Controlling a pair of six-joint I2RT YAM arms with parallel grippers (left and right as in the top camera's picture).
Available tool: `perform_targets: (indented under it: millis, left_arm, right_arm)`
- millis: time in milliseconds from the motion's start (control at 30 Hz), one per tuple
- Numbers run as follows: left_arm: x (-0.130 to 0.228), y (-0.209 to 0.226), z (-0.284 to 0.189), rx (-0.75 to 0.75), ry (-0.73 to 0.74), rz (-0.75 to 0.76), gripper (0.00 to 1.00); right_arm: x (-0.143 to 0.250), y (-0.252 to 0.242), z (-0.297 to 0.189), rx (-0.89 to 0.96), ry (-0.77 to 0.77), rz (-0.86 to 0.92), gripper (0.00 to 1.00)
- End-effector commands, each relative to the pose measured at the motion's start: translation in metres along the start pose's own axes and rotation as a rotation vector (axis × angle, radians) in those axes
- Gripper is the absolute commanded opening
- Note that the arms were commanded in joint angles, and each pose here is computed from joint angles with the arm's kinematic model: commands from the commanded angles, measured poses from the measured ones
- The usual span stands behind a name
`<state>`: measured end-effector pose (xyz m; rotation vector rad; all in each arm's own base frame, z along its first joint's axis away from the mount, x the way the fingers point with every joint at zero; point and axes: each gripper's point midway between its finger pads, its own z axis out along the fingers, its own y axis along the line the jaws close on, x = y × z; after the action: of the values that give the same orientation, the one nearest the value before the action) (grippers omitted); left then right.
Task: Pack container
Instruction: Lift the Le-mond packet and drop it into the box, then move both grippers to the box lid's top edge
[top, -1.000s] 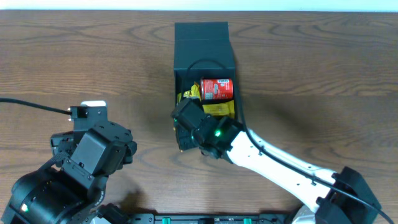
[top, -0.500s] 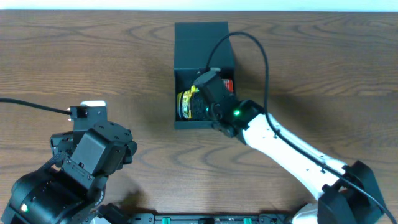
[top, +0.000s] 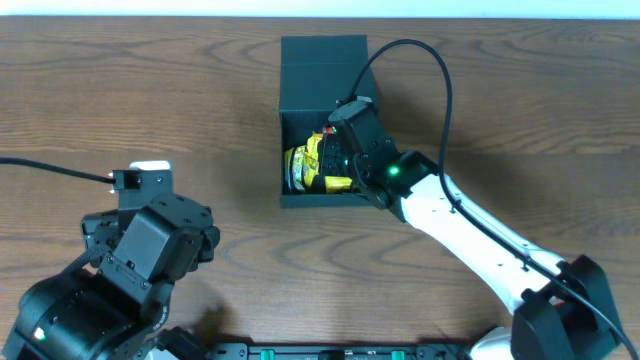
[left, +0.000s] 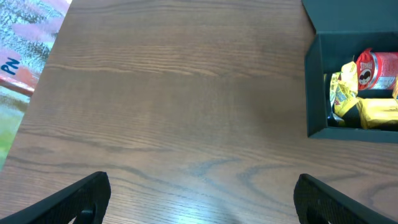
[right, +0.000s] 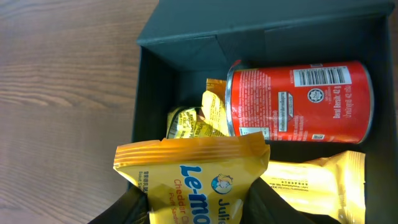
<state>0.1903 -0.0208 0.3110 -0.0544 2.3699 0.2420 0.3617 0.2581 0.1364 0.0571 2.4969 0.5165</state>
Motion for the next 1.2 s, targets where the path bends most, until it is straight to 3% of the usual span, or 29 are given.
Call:
perform_targets:
  millis: [0,533,833,1033,1167]
  left_arm:
    - [-0.001,0.004,0.002,-0.030,-0.006,0.019,0.95]
    - [0.003,0.003,0.006,-0.037,0.007,0.029,0.95]
    - [0.005,-0.005,0.020,-0.045,0.000,0.028,0.95]
    - [-0.018,-0.033,0.050,-0.036,-0.065,0.042,0.95]
    - [-0.039,-0.062,0.104,0.046,0.021,-0.004,0.95]
  right_arm:
    - [-0.001,0.001,0.008,0.002,0.008,0.004,0.40]
    - [-0.015,0.002,0.010,-0.008,-0.040,-0.032,0.46]
    - [-0.081,-0.015,-0.013,0.015,-0.149,-0.018,0.48]
    - [-0.113,-0.071,-0.031,0.121,-0.160,0.114,0.46]
    - [-0.125,-0.114,-0.047,0.194,-0.146,0.248,0.44]
